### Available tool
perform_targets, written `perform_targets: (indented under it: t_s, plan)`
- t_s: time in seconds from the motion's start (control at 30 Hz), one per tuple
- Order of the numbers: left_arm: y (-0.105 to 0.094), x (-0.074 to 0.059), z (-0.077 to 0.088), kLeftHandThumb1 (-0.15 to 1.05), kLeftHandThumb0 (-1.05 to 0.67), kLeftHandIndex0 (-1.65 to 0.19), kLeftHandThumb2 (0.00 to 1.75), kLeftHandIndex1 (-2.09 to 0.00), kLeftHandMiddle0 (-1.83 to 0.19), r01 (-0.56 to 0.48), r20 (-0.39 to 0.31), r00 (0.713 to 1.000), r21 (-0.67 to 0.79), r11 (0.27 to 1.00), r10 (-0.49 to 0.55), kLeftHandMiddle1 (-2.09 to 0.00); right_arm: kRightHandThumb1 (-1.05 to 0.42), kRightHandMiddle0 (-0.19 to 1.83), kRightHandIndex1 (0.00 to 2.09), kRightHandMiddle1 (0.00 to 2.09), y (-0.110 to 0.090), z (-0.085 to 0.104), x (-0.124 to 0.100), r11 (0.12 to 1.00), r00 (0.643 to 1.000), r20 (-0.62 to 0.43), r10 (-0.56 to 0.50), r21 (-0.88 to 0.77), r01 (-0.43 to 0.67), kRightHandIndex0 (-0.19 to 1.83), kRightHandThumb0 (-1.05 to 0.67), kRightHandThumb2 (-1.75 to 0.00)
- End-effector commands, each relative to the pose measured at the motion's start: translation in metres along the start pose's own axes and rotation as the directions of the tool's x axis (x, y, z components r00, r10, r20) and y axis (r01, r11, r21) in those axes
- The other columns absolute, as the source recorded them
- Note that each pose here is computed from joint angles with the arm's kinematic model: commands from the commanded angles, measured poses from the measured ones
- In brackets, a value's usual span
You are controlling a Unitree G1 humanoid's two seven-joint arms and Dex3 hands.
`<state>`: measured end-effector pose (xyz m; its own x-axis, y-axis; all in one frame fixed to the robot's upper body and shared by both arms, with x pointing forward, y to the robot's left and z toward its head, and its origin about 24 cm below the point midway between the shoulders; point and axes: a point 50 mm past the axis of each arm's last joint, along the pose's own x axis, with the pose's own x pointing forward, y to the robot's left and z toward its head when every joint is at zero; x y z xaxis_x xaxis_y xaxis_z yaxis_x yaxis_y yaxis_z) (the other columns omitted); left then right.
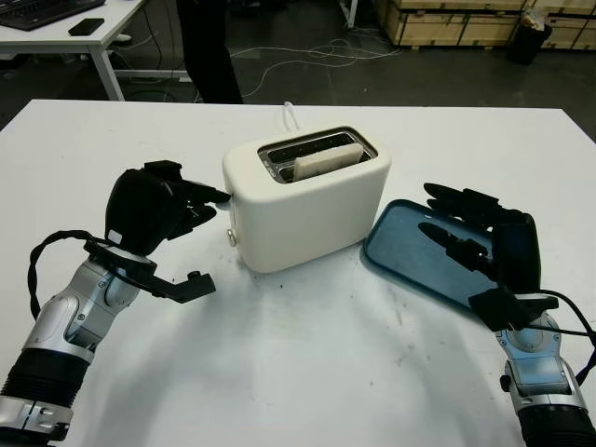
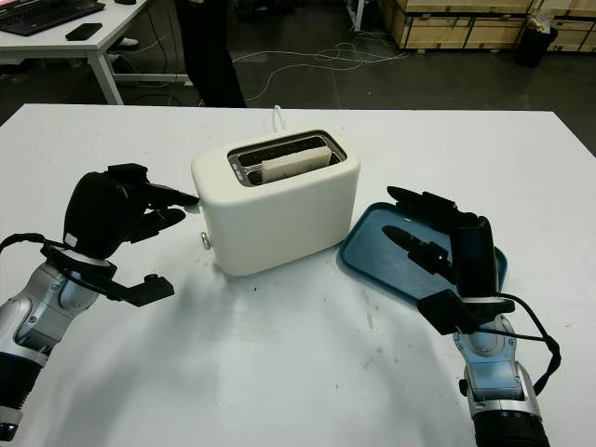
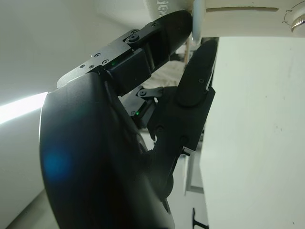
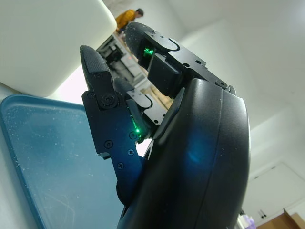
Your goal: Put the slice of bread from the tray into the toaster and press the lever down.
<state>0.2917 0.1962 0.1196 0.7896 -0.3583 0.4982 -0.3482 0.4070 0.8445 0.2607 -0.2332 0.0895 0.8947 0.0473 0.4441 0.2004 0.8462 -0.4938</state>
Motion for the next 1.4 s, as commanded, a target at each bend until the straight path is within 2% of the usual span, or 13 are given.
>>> perform_targets:
  t_s: [0.0, 0.17, 0.27, 0.33, 0.47, 0.57, 0.7, 0.73, 0.8, 0.93, 1.07, 1.23, 1.37]
  plan:
    - [-0.005, 0.001, 0.002, 0.75, -0.19, -1.30, 0.01, -0.03, -0.90, 0.024, 0.006, 1.000, -0.026, 0.999, -0.023, -1.25, -0.78, 0.94, 0.00, 0.00, -0.001, 0.002, 0.001, 1.000, 1.000, 0.008, -0.007, 0.005, 0.007, 1.04, -0.32, 0.00]
    - [-0.013, 0.001, 0.000, 0.75, -0.17, -1.33, 0.01, -0.05, -0.93, 0.042, -0.009, 0.999, -0.027, 0.999, -0.042, -1.18, -0.78, 0.94, 0.00, 0.00, -0.001, 0.002, 0.001, 1.000, 1.000, 0.006, -0.007, 0.005, 0.007, 1.04, -0.33, 0.00]
    - [-0.021, 0.001, 0.000, 0.78, -0.22, -1.35, 0.02, -0.06, -0.94, 0.061, -0.011, 0.998, -0.024, 0.998, -0.061, -1.14, -0.79, 0.94, 0.00, 0.00, -0.001, 0.002, 0.000, 1.000, 1.000, 0.008, -0.008, 0.003, 0.008, 1.04, -0.33, 0.00]
    - [-0.027, 0.001, 0.004, 0.78, -0.22, -1.36, 0.01, -0.06, -0.97, 0.068, -0.005, 0.998, -0.043, 0.997, -0.068, -1.14, -0.79, 0.94, 0.00, 0.00, -0.001, 0.002, 0.000, 1.000, 1.000, 0.005, -0.008, 0.006, 0.008, 1.03, -0.33, 0.00]
    - [-0.047, -0.006, 0.018, 0.77, -0.22, -1.38, 0.00, -0.08, -0.98, 0.072, -0.002, 0.997, -0.138, 0.988, -0.073, -1.27, -0.79, 0.94, 0.00, 0.00, -0.001, 0.002, 0.000, 1.000, 1.000, 0.009, -0.007, 0.006, 0.007, 1.03, -0.33, 0.00]
    - [-0.074, -0.021, 0.031, 0.80, -0.23, -1.37, 0.02, -0.08, -0.96, 0.095, -0.076, 0.991, -0.225, 0.970, -0.114, -1.33, -0.79, 0.93, 0.00, 0.00, -0.001, 0.002, 0.000, 1.000, 1.000, 0.011, -0.007, 0.011, 0.007, 1.03, -0.32, 0.00]
    - [-0.112, -0.046, 0.042, 0.82, -0.15, -1.34, 0.02, -0.07, -0.90, 0.126, -0.204, 0.960, -0.300, 0.945, -0.192, -1.27, -0.79, 0.94, 0.01, 0.00, -0.001, 0.001, 0.000, 1.000, 1.000, 0.011, -0.007, 0.010, 0.007, 1.04, -0.32, 0.00]
    - [-0.119, -0.052, 0.044, 0.83, -0.14, -1.33, 0.03, -0.07, -0.90, 0.127, -0.231, 0.951, -0.315, 0.940, -0.206, -1.30, -0.79, 0.94, 0.01, 0.00, -0.001, 0.001, 0.000, 1.000, 1.000, 0.013, -0.006, 0.011, 0.006, 1.04, -0.32, 0.00]
    - [-0.128, -0.060, 0.050, 0.88, -0.17, -1.29, 0.03, -0.06, -0.84, 0.128, -0.273, 0.935, -0.341, 0.931, -0.228, -1.48, -0.79, 0.94, 0.01, 0.00, -0.001, 0.001, 0.001, 1.000, 1.000, 0.015, -0.004, 0.007, 0.004, 1.04, -0.33, 0.00]
    - [-0.128, -0.060, 0.057, 0.87, -0.14, -1.28, 0.01, -0.06, -0.82, 0.141, -0.259, 0.934, -0.361, 0.922, -0.244, -1.64, -0.80, 0.94, 0.00, 0.00, -0.002, 0.002, 0.002, 1.000, 1.000, 0.023, -0.002, 0.003, 0.002, 1.04, -0.34, 0.00]
    - [-0.123, -0.057, 0.062, 0.85, -0.13, -1.29, 0.00, -0.07, -0.82, 0.167, -0.224, 0.939, -0.372, 0.913, -0.263, -1.65, -0.79, 0.94, 0.00, 0.00, 0.000, 0.003, 0.003, 1.000, 0.999, 0.033, 0.001, 0.008, -0.001, 1.04, -0.32, 0.00]
    - [-0.119, -0.058, 0.061, 0.87, -0.15, -1.27, 0.01, -0.07, -0.80, 0.190, -0.222, 0.933, -0.367, 0.911, -0.284, -1.54, -0.79, 0.94, 0.00, 0.00, 0.000, 0.004, 0.004, 1.000, 1.000, 0.025, -0.001, 0.008, 0.001, 1.03, -0.34, 0.00]
    - [-0.115, -0.057, 0.057, 0.87, -0.16, -1.28, 0.01, -0.08, -0.82, 0.181, -0.221, 0.937, -0.351, 0.919, -0.269, -1.59, -0.79, 0.93, 0.00, 0.00, 0.000, 0.005, 0.004, 1.000, 1.000, 0.028, -0.003, 0.011, 0.002, 1.03, -0.32, 0.00]
